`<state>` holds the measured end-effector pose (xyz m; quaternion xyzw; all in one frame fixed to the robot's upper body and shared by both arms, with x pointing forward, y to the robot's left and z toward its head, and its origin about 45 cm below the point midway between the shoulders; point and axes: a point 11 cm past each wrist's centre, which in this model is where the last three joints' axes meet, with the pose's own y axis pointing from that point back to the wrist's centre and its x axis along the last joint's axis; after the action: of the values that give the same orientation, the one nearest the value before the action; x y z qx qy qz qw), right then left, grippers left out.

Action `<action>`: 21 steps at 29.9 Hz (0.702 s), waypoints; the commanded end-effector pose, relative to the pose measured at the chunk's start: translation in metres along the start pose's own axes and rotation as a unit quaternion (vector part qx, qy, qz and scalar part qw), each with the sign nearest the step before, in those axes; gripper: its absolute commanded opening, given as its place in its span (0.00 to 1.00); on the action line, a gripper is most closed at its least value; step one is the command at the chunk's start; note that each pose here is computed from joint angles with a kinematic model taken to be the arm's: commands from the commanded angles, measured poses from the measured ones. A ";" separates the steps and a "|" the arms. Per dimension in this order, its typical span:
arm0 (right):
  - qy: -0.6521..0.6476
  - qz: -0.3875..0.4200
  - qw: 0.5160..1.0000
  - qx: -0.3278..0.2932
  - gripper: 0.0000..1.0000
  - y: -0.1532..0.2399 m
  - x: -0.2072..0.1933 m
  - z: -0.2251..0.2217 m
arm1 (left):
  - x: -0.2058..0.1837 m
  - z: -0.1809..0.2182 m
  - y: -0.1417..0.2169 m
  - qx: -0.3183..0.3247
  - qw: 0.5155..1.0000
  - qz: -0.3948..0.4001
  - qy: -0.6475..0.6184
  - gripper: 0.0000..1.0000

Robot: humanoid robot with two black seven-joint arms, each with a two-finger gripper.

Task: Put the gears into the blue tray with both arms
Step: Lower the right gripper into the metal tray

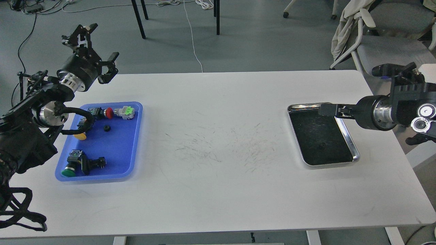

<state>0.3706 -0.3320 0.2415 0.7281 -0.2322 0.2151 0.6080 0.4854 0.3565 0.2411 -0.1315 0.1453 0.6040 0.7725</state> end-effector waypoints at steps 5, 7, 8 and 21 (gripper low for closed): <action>0.029 -0.038 0.998 -0.043 0.98 -0.037 -0.033 0.019 | 0.002 0.002 0.001 -0.002 1.000 0.002 -0.002 0.98; 0.032 -0.040 0.997 -0.056 0.98 -0.047 -0.040 0.026 | 0.002 0.002 0.001 -0.004 1.000 0.002 -0.002 0.98; 0.034 -0.044 0.997 -0.056 0.98 -0.051 -0.045 0.026 | 0.002 0.002 0.001 -0.004 1.000 0.002 -0.002 0.98; 0.043 -0.054 0.996 -0.050 0.91 -0.072 -0.057 0.010 | 0.002 0.001 0.001 0.001 1.000 0.000 -0.010 0.98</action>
<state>0.3678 -0.3302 0.1515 0.6977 -0.1791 0.2004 0.6640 0.4848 0.3592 0.2414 -0.1252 0.1383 0.6053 0.7738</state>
